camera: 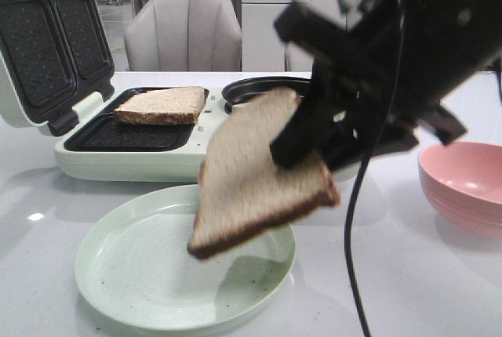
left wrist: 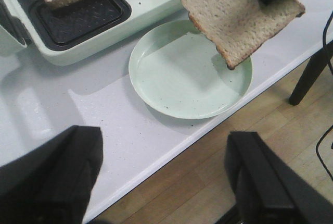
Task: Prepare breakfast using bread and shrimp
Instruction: 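Carry the bread with the right gripper onto the sandwich maker plate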
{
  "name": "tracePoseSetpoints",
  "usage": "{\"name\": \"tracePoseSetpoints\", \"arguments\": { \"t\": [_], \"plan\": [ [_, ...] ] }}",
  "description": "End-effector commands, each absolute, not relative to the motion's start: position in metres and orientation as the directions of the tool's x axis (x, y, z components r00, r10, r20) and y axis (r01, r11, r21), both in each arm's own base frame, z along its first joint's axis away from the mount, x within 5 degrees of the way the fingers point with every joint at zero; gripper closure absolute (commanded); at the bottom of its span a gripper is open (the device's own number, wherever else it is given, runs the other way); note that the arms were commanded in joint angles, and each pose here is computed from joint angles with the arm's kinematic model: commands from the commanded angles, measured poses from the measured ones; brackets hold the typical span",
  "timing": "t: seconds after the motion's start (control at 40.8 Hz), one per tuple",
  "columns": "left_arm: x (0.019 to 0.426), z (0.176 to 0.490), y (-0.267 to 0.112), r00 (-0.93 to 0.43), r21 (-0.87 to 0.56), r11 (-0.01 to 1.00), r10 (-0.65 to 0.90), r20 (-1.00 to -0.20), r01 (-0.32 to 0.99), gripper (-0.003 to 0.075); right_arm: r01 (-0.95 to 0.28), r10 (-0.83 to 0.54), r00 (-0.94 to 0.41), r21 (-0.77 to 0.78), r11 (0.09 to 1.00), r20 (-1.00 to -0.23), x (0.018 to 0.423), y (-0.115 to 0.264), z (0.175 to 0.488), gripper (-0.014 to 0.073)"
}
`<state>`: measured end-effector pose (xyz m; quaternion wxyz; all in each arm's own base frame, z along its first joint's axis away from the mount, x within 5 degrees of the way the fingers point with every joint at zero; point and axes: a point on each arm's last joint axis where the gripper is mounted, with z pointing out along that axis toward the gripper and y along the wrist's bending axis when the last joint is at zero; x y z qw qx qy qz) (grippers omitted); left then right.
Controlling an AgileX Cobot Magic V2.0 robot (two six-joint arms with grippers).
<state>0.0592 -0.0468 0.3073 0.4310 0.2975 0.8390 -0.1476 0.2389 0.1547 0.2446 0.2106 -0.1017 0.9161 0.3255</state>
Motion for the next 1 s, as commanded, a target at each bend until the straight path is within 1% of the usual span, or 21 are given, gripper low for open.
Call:
{"name": "tracePoseSetpoints", "arguments": {
  "t": [0.0,0.123,0.196,0.392,0.564,0.735,0.784,0.833,0.882,0.931,0.98],
  "plan": [
    [0.062,0.321,-0.049,-0.392,0.005,0.780,0.320,-0.863,0.625,0.0190,-0.360,0.028,-0.838,0.591,0.722,-0.545,0.243,0.158,0.282,0.0549],
    [0.062,0.321,-0.049,-0.392,0.005,0.780,0.320,-0.863,0.625,0.0190,-0.366,0.090,-0.795,0.593,0.717,-0.599,0.258,0.167,0.296,0.0549],
    [0.062,0.321,-0.049,-0.392,0.005,0.780,0.320,-0.863,0.625,0.0190,-0.388,0.096,-0.773,0.587,0.711,-0.627,0.268,0.180,0.304,0.0549],
    [0.062,0.321,-0.049,-0.392,0.005,0.780,0.320,-0.863,0.625,0.0190,-0.429,0.089,-0.751,0.586,0.688,-0.655,0.310,0.214,0.311,0.0549],
    [0.062,0.321,-0.049,-0.392,0.005,0.780,0.320,-0.863,0.625,0.0190,-0.450,0.076,-0.764,0.613,0.649,-0.641,0.352,0.243,0.306,0.0549],
    [0.062,0.321,-0.049,-0.392,0.005,0.780,0.320,-0.863,0.625,0.0190,-0.464,0.058,-0.775,0.630,0.623,-0.629,0.386,0.266,0.290,0.0548],
    [0.062,0.321,-0.049,-0.392,0.005,0.780,0.320,-0.863,0.625,0.0190,-0.462,0.053,-0.780,0.631,0.623,-0.623,0.396,0.272,0.281,0.0543],
    [0.062,0.321,-0.049,-0.392,0.005,0.780,0.320,-0.863,0.625,0.0190,-0.463,0.049,-0.782,0.632,0.621,-0.621,0.402,0.276,0.275,0.0519],
    [0.062,0.321,-0.049,-0.392,0.005,0.780,0.320,-0.863,0.625,0.0190,-0.464,0.045,-0.785,0.634,0.619,-0.618,0.406,0.278,0.271,0.0469],
    [0.062,0.321,-0.049,-0.392,0.005,0.780,0.320,-0.863,0.625,0.0190,-0.459,0.042,-0.789,0.634,0.622,-0.613,0.409,0.280,0.266,0.0389],
    [0.062,0.321,-0.049,-0.392,0.005,0.780,0.320,-0.863,0.625,0.0190,-0.456,0.043,-0.790,0.633,0.625,-0.612,0.410,0.280,0.263,0.0266]
  ]
}}
